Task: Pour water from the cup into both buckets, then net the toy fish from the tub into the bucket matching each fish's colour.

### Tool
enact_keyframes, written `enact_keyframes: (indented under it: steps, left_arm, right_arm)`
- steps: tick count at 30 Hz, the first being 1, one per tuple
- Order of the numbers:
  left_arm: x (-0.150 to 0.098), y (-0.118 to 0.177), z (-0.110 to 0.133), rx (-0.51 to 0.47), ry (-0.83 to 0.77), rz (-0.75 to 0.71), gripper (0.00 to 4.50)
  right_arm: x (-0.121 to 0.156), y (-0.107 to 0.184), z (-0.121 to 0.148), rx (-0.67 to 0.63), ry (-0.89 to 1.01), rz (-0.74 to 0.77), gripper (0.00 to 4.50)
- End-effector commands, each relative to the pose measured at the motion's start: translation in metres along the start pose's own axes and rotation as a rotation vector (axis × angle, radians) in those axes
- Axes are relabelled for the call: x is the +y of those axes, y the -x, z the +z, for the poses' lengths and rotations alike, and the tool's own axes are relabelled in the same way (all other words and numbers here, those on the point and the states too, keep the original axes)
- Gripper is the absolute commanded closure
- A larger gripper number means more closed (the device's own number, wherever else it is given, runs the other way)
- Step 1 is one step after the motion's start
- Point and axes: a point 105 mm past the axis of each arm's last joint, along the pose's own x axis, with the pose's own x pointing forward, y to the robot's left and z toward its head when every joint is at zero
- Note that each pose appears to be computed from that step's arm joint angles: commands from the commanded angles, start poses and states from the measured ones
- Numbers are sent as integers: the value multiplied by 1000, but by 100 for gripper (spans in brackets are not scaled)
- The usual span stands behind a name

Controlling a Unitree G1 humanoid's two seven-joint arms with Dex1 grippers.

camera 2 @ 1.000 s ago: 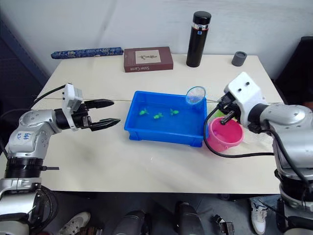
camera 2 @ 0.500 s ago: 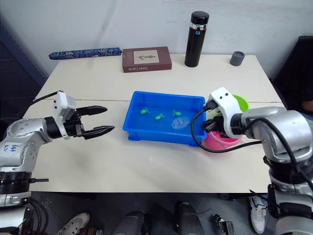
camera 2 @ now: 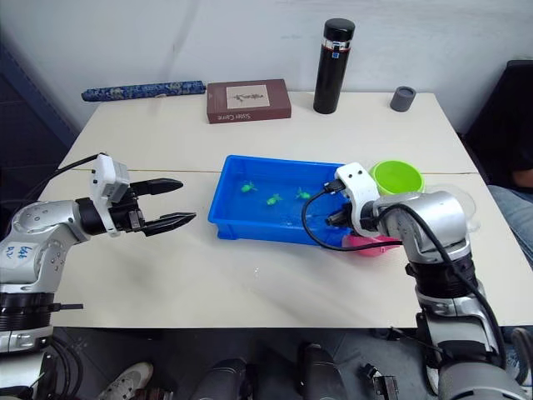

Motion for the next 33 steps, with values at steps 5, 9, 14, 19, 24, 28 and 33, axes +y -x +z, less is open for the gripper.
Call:
enact_keyframes:
  steps: [5, 9, 14, 19, 24, 28, 33]
  left_arm:
    - [0, 4, 15, -20, -53, -1, 2]
    - [-1, 3, 15, -21, -50, -11, 2]
    - [0, -2, 17, -30, -51, -32, 2]
    - [0, -9, 18, -34, -57, -59, 2]
    - [0, -16, 18, -41, -61, -81, 2]
    - [1, -18, 18, -41, -65, -92, 2]
    - [2, -21, 18, -47, -65, -100, 2]
  right_arm:
    - [-2, 13, 24, -137, 31, -20, 450]
    - [4, 26, 26, -176, 51, 24, 450]
    - [6, 39, 24, -218, 61, 63, 450]
    - [6, 47, 21, -245, 76, 76, 450]
    - [6, 57, 21, -302, 80, 85, 450]
    - [9, 59, 15, -313, 87, 102, 450]
    - [8, 62, 12, -321, 89, 102, 450]
